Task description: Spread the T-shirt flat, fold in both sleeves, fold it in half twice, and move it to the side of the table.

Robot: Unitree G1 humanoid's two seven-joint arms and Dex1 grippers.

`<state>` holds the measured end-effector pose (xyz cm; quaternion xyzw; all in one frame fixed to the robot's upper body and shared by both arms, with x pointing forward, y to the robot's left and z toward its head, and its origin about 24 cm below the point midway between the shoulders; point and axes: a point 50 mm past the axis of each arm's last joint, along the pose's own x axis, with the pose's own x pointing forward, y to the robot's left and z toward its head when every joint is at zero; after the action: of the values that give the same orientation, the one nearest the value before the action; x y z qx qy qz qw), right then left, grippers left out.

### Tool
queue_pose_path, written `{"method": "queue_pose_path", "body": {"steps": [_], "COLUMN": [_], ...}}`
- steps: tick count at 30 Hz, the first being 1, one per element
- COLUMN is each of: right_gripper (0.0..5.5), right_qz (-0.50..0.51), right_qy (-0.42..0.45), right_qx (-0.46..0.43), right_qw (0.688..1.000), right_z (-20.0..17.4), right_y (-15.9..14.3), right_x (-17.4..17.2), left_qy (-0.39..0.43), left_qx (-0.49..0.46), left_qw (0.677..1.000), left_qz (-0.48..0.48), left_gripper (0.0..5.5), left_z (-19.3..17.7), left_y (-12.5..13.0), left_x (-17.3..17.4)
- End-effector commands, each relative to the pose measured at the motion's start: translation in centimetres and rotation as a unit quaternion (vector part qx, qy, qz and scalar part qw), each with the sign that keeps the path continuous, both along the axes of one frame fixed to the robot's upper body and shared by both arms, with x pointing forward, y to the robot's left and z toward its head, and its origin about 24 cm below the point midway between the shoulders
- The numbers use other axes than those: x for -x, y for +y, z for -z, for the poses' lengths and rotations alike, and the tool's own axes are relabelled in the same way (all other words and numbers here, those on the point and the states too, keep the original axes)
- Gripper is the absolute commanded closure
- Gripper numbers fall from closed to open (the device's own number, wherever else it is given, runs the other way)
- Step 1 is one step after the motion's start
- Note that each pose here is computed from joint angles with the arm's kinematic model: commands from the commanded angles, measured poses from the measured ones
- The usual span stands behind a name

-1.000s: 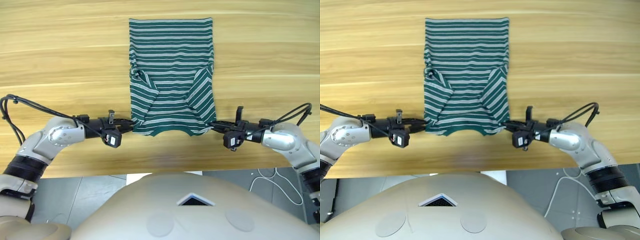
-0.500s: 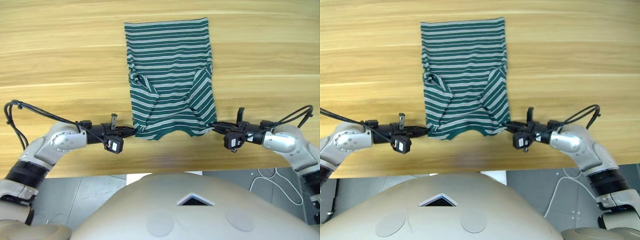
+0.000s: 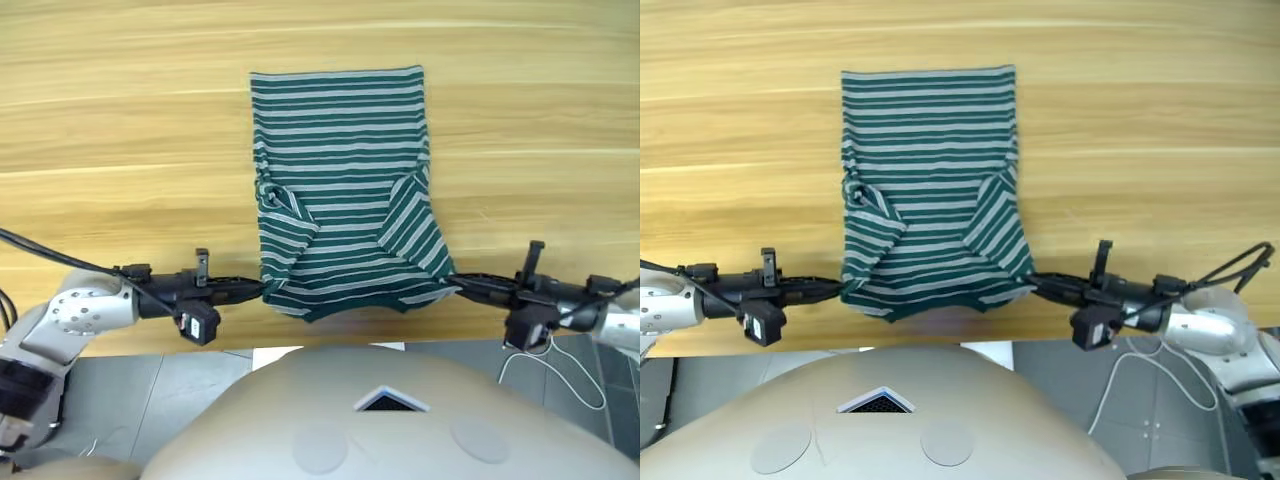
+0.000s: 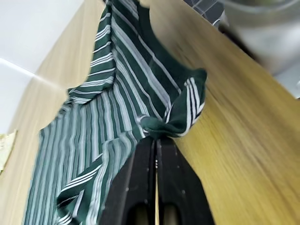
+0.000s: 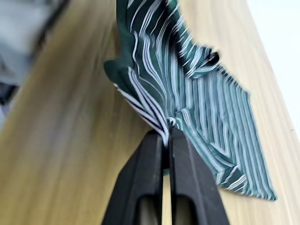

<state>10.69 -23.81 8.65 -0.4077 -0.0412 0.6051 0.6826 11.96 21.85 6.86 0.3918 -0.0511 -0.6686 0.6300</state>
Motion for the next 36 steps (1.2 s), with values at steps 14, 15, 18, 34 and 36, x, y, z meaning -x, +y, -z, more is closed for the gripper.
{"method": "queue_pose_path", "body": {"steps": [14,15,18,34,36], "right_gripper": [5.50,5.50,5.50,5.50,5.50], "right_qz": [0.051,0.064,0.119,0.234,0.252], "right_qy": [-0.052,-0.059,-0.105,-0.256,-0.260], "right_qx": [0.039,0.043,0.063,0.130,0.127], "right_qw": [0.997,0.995,0.985,0.929,0.923], "right_z": [-0.6,-0.5,-0.3,1.3,1.4], "right_y": [-0.4,-0.2,0.2,2.2,2.1], "right_x": [-3.2,-4.1,-7.5,-17.6,-18.4], "left_qy": [-0.041,-0.052,-0.112,-0.212,-0.215], "left_qx": [-0.015,-0.024,-0.024,-0.036,-0.029], "left_qw": [0.997,0.996,0.985,0.946,0.945], "left_qz": [-0.059,-0.071,-0.131,-0.241,-0.245], "left_gripper": [5.48,5.48,5.48,5.48,5.48], "left_z": [0.1,0.3,-0.3,0.6,0.7], "left_y": [0.1,-0.1,-0.2,-2.3,-2.7], "left_x": [-3.4,-4.4,-8.6,-20.0,-20.4]}}
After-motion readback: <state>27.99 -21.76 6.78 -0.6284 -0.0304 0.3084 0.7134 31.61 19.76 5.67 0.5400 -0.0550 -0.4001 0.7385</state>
